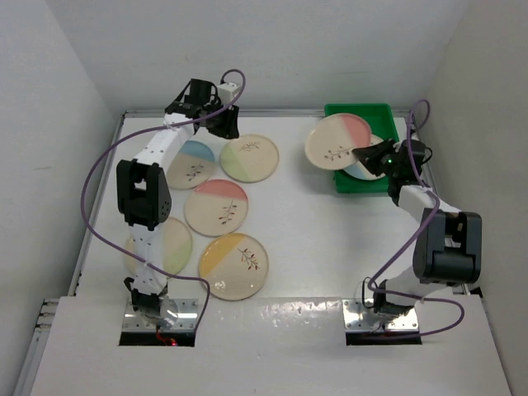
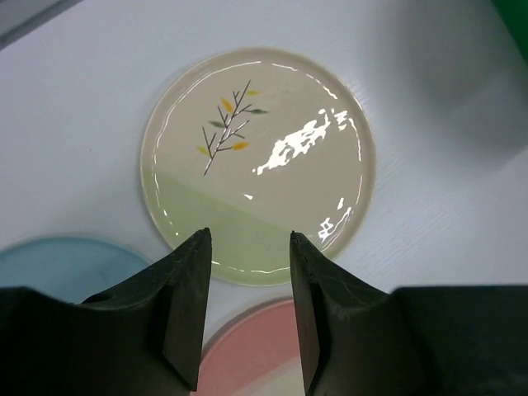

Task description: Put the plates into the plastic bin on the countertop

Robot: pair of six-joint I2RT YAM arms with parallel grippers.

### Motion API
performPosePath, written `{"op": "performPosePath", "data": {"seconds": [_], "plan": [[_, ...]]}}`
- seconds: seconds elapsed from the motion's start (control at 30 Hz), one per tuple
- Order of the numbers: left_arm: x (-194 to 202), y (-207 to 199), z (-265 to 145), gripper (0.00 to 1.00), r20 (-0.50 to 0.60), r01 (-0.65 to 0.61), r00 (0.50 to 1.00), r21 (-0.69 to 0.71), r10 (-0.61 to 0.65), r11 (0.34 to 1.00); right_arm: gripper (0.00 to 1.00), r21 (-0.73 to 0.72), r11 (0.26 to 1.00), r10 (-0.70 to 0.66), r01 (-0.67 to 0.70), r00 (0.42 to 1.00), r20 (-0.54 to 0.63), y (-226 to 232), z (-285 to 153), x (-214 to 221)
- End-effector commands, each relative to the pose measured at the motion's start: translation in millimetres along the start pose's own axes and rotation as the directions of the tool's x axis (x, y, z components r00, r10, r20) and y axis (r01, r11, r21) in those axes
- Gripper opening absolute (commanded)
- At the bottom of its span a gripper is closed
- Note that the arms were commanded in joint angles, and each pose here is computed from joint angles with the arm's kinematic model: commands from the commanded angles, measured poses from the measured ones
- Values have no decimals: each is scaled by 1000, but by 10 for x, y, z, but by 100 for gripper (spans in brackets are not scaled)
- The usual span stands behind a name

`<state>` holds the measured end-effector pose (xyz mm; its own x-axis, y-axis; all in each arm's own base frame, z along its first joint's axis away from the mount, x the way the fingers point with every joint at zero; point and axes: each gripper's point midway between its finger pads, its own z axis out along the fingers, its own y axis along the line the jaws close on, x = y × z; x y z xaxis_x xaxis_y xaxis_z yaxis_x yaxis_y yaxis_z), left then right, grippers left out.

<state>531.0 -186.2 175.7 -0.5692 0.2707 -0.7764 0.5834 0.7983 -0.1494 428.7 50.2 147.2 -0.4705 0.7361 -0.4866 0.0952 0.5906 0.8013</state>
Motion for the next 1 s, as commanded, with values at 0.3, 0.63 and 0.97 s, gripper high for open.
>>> {"op": "performPosePath", "data": {"seconds": [0.3,0.63,0.97], "plan": [[246,259,51,48,-41,69,997,-44,-71,997,0,74,969,164,-237,835,526,-555,-18,-1301],[523,430,264,49,-96,96,990,-51,-101,994,1,218,936,167,-276,894,416,-1058,203,-958],[799,575,456,49,-149,139,977,-84,-150,987,34,534,802,160,-269,957,241,-1594,244,-649]]}}
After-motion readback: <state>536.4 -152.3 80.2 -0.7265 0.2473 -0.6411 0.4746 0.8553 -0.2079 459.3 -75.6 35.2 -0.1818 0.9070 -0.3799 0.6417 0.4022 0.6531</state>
